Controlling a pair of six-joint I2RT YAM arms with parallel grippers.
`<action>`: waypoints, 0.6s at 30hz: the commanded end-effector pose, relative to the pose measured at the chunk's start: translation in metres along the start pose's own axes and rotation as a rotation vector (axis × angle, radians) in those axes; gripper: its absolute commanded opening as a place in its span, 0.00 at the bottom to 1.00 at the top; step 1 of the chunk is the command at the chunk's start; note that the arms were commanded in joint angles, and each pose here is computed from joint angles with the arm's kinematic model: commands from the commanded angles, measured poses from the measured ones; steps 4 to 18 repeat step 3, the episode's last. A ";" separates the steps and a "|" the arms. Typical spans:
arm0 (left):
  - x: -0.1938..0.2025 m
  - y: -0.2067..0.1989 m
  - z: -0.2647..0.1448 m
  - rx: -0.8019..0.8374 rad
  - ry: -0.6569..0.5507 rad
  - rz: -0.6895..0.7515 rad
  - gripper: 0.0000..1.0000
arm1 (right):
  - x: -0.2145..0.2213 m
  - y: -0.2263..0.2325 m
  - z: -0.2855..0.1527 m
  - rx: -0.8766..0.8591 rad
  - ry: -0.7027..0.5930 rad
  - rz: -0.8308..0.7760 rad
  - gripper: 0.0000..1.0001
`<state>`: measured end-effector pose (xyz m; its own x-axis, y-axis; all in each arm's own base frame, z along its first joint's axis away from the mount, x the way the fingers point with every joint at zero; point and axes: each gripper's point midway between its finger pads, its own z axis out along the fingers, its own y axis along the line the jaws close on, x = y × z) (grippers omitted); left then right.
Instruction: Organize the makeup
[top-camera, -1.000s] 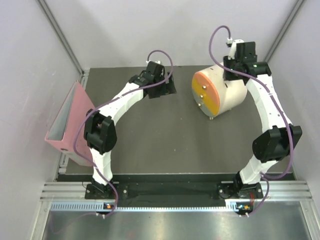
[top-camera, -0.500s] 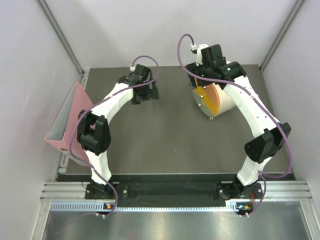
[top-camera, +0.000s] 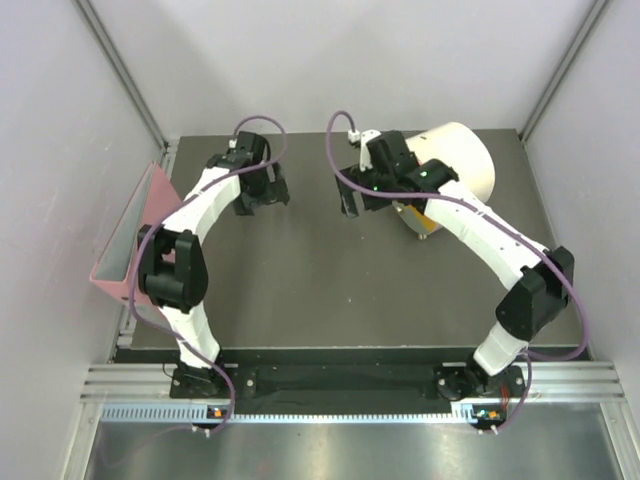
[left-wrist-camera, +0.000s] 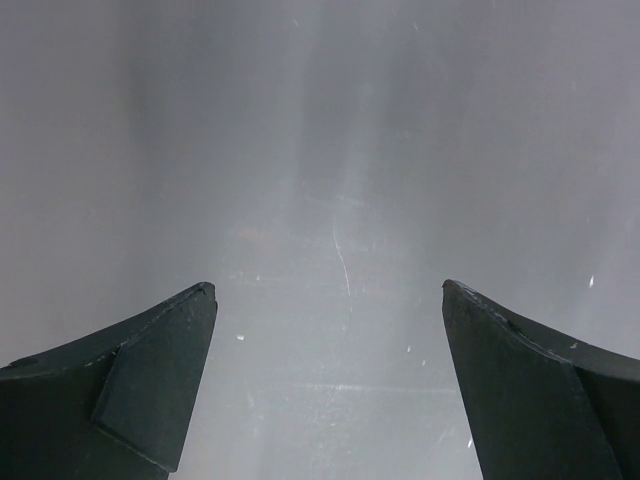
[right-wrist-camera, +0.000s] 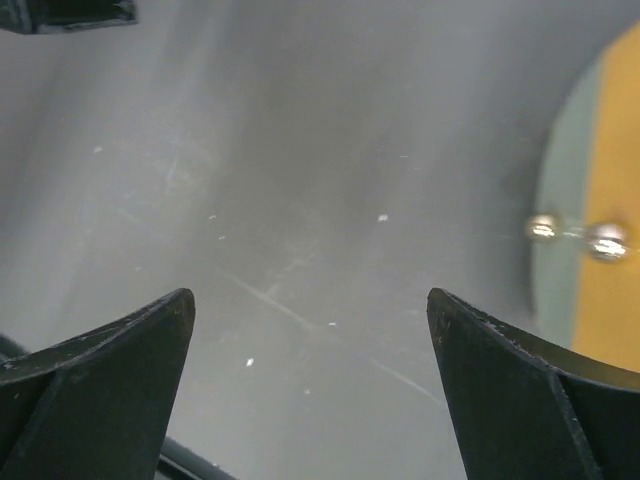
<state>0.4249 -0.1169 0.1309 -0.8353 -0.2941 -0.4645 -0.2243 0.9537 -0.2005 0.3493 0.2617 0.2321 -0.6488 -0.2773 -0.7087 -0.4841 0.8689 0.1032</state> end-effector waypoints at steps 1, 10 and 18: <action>-0.004 -0.010 -0.027 0.091 -0.051 0.051 0.99 | -0.021 0.032 -0.011 -0.078 -0.118 0.020 1.00; 0.000 -0.006 -0.026 0.073 -0.035 0.049 0.99 | -0.021 0.037 -0.010 -0.085 -0.124 0.023 1.00; 0.000 -0.006 -0.026 0.073 -0.035 0.049 0.99 | -0.021 0.037 -0.010 -0.085 -0.124 0.023 1.00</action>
